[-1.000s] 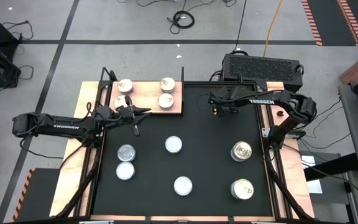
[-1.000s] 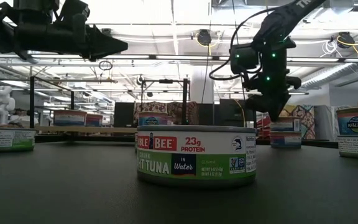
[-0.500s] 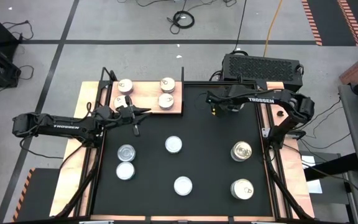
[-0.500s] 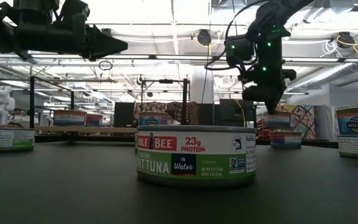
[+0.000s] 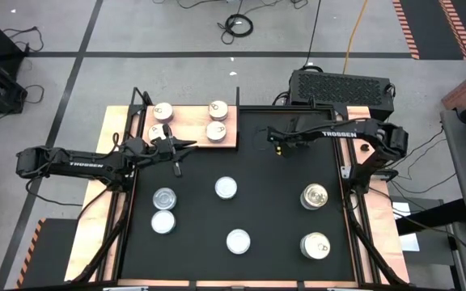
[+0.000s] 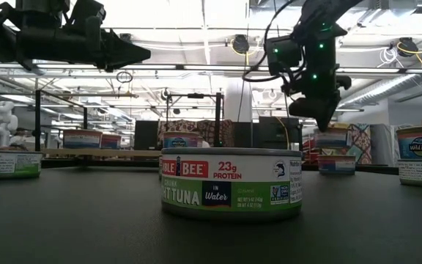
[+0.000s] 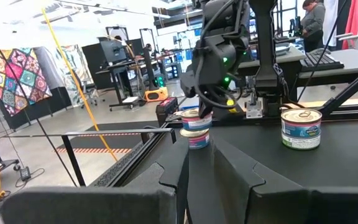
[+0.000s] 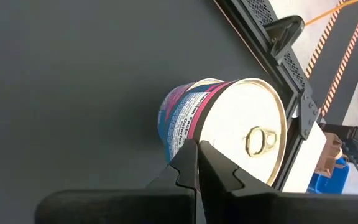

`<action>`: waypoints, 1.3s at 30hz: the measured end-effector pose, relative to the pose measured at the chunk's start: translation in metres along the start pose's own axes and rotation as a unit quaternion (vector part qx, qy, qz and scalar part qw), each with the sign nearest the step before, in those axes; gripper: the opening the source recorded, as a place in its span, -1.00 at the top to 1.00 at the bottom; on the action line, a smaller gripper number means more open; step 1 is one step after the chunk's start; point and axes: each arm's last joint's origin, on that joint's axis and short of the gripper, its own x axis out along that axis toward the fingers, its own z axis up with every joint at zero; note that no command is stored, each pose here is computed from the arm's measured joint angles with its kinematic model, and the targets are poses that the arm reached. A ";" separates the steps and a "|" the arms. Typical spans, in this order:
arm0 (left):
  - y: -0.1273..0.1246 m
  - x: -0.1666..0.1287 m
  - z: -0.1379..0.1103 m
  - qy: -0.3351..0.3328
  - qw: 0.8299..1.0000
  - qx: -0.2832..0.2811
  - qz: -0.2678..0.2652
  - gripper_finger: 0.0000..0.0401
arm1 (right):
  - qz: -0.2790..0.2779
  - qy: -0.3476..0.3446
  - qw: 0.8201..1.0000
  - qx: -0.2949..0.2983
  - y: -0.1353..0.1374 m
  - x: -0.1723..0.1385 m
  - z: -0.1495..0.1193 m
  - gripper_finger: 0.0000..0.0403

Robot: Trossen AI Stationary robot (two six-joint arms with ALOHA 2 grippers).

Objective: Stack canned seafood by type on shelf
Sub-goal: Put the blue-pink tuna can on the shelf

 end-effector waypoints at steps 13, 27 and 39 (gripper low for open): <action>0.001 0.000 -0.001 0.003 1.000 0.001 0.004 0.64 | 0.048 -0.072 0.996 -0.003 0.010 -0.067 0.011 1.00; 0.018 -0.001 -0.017 0.079 0.996 0.000 0.044 0.64 | 0.099 -0.168 0.981 -0.005 0.008 -0.118 0.027 1.00; 0.024 -0.003 -0.024 0.113 0.992 0.000 0.059 0.64 | 0.127 -0.209 0.969 -0.042 0.031 -0.129 0.028 1.00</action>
